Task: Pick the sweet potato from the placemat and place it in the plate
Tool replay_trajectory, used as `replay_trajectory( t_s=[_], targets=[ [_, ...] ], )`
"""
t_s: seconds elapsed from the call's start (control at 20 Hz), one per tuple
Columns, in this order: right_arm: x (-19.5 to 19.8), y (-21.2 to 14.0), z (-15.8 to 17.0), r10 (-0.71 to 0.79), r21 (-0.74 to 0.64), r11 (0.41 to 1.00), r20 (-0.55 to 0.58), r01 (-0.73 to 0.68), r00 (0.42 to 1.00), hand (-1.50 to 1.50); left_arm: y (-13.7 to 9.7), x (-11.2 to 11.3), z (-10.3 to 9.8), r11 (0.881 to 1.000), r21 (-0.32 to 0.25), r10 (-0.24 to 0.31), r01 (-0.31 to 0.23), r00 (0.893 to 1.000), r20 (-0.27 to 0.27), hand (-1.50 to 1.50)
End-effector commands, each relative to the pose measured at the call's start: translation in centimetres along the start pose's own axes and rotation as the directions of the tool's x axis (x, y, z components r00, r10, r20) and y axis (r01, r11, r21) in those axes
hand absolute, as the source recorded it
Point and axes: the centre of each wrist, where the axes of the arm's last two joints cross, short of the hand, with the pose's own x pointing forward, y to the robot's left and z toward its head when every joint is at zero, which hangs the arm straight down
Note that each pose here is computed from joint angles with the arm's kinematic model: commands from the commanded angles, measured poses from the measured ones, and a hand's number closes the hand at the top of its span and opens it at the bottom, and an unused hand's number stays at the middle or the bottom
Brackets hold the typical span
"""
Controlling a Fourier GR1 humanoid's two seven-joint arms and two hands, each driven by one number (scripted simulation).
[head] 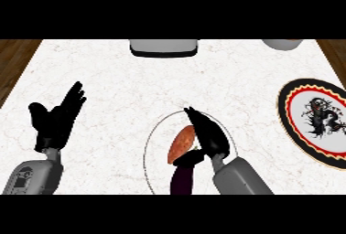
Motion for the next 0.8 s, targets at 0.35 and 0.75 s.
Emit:
replay_trajectory(
  t_s=[0.35,0.75],
  targets=[
    [-0.4,1.6,-0.8,0.074,0.13,0.989,0.008,-0.074,0.997,1.5,0.2,0.0,-0.5,1.0,0.017,-0.008,0.008,1.0,-0.007,0.0],
    [0.7,3.8,-0.8,0.078,0.097,0.991,0.103,-0.088,0.992,1.5,0.2,1.1,0.8,1.0,-0.007,-0.017,0.017,1.0,0.013,0.0]
  ],
)
